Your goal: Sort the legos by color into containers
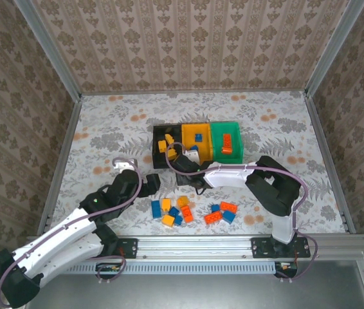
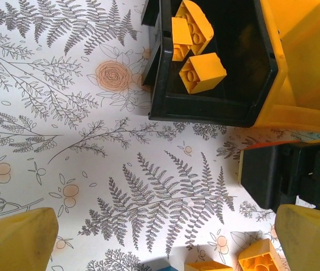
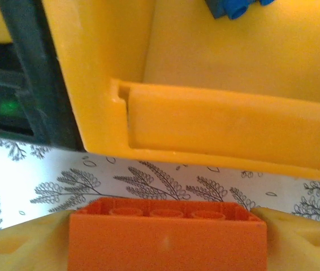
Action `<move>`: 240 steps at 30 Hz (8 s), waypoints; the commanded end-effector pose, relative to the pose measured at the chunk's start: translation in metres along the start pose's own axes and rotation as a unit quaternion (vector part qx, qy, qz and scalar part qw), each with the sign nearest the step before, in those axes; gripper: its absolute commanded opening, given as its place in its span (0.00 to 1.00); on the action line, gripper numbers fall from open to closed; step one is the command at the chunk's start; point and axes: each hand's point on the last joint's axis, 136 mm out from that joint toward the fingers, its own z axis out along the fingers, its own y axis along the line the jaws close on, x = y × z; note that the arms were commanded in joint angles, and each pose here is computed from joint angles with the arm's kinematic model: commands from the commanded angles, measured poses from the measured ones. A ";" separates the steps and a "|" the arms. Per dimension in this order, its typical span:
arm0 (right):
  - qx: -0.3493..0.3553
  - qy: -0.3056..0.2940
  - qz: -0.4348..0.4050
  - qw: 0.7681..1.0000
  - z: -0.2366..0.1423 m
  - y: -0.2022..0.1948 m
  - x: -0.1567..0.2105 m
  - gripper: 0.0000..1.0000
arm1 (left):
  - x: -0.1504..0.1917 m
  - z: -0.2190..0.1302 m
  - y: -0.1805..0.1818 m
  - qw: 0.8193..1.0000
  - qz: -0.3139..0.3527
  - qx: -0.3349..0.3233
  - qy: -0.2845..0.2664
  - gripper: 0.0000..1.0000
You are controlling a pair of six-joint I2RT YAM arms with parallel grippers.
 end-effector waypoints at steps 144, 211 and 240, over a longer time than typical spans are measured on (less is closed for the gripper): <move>-0.013 -0.033 0.097 0.995 -0.050 -0.073 -0.117 0.86 | 0.142 0.010 0.011 0.956 0.083 -0.047 0.276 0.62; -0.019 0.018 0.142 0.990 -0.116 -0.153 0.015 0.88 | -0.094 0.179 -0.194 0.976 0.175 0.042 0.120 0.73; -0.053 0.185 -0.019 0.981 -0.093 -0.066 0.129 0.68 | 0.001 0.013 -0.072 0.991 0.112 0.024 0.072 1.00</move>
